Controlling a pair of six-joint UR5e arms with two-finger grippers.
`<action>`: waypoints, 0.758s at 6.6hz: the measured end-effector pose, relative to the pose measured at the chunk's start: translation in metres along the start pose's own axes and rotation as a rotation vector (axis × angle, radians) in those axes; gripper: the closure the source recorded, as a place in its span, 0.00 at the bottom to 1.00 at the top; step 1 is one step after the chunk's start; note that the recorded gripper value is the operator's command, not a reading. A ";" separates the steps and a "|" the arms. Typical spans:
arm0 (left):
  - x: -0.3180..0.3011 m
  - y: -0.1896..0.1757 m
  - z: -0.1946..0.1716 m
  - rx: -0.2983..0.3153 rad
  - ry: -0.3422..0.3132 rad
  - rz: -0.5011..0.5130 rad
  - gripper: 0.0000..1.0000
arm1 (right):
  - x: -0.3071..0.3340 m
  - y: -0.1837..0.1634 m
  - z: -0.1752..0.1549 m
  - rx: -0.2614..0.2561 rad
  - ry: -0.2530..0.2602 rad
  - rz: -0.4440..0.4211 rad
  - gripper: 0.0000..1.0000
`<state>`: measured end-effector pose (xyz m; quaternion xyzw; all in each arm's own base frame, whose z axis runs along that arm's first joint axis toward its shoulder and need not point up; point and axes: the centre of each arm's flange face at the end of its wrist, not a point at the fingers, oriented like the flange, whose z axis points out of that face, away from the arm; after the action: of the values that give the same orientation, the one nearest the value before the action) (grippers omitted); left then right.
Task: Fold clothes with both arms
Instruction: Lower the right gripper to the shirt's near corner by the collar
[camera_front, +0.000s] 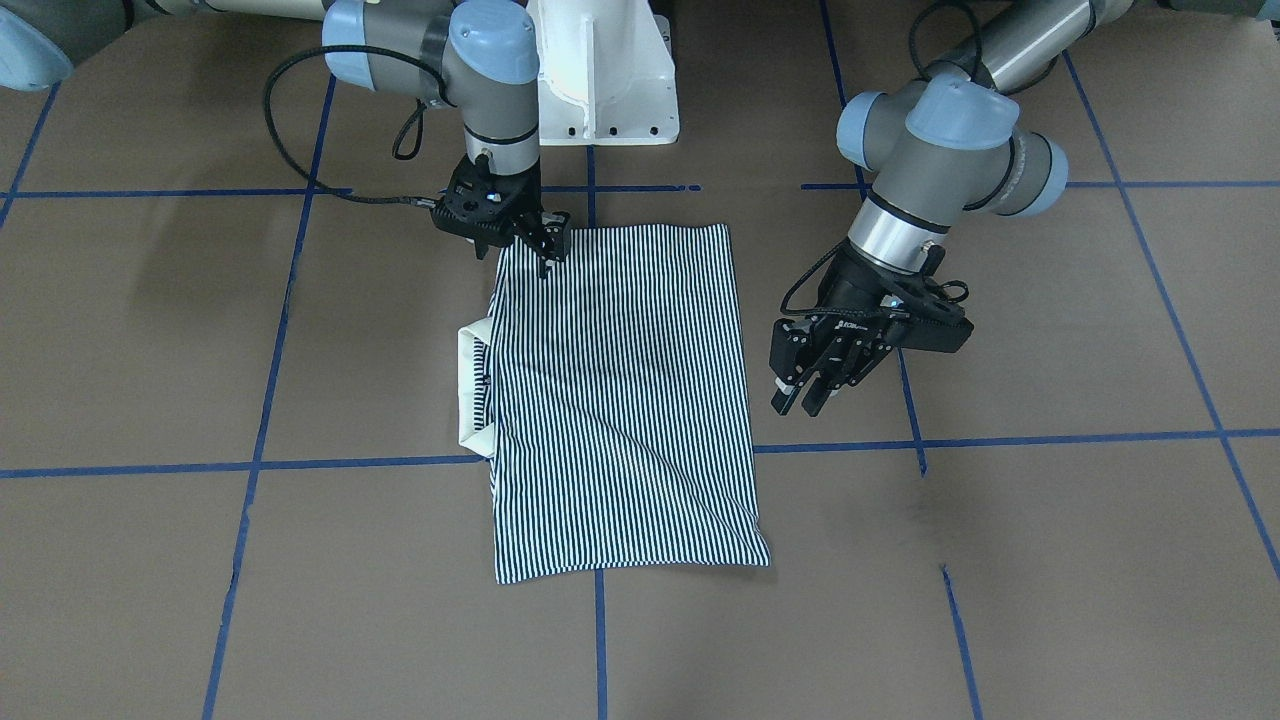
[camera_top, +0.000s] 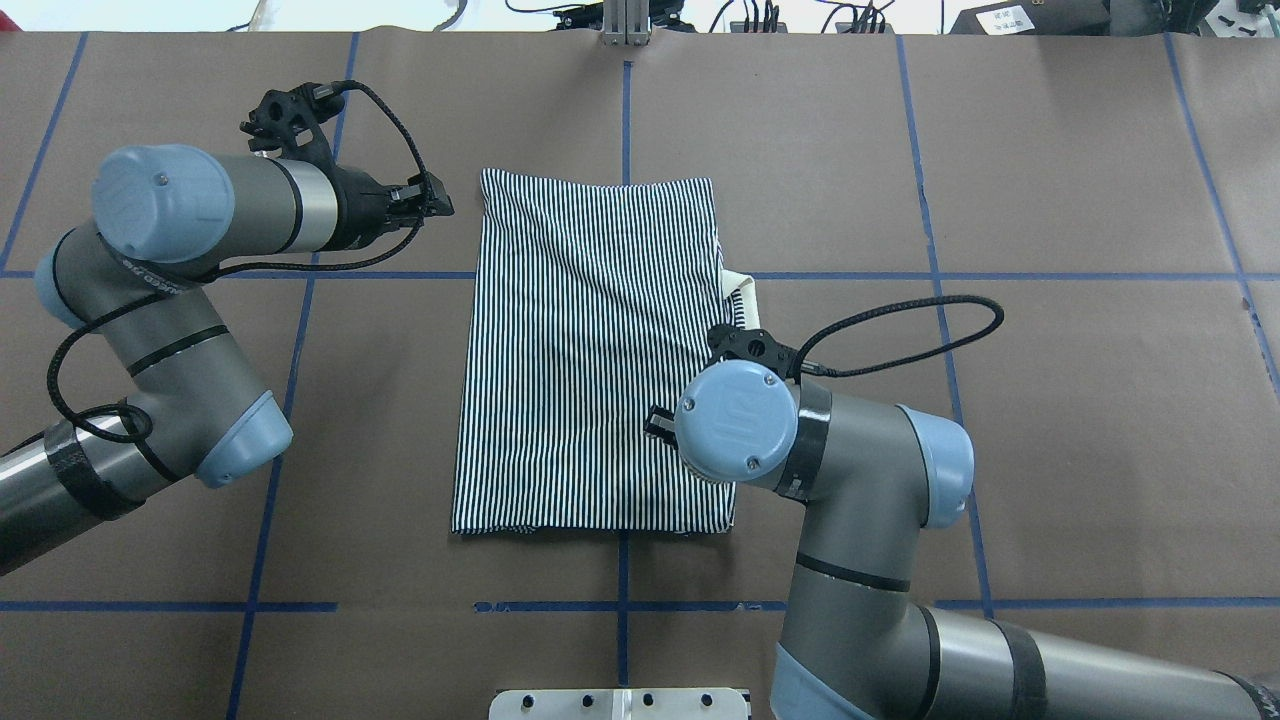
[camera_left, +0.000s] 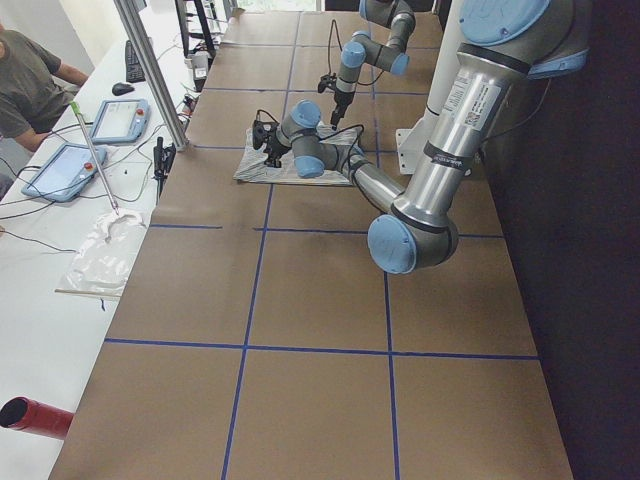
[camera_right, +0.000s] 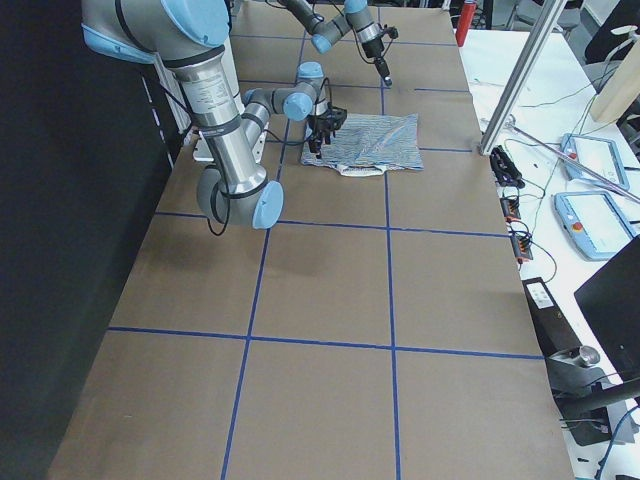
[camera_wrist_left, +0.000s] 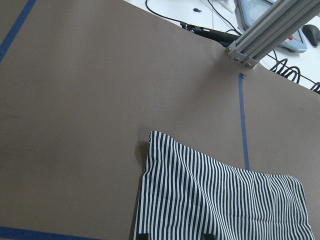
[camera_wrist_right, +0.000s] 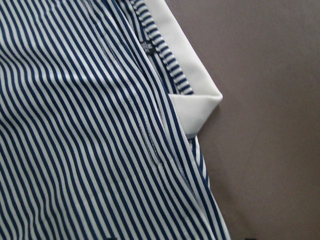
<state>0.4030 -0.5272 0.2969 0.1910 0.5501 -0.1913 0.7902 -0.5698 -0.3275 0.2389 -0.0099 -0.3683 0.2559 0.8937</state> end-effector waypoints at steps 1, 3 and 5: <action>0.000 0.000 0.000 0.000 0.000 0.000 0.53 | 0.010 0.015 0.009 -0.021 -0.046 0.128 0.18; 0.001 0.000 0.000 0.000 0.001 -0.001 0.53 | 0.025 0.022 0.020 -0.043 -0.077 0.219 0.20; 0.001 0.000 0.000 0.001 0.001 -0.001 0.53 | 0.028 0.022 0.030 -0.039 -0.064 0.230 0.27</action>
<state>0.4032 -0.5270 0.2959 0.1909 0.5506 -0.1919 0.7897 -0.5832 -0.3003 0.2749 -0.0611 -0.3978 0.3498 0.8460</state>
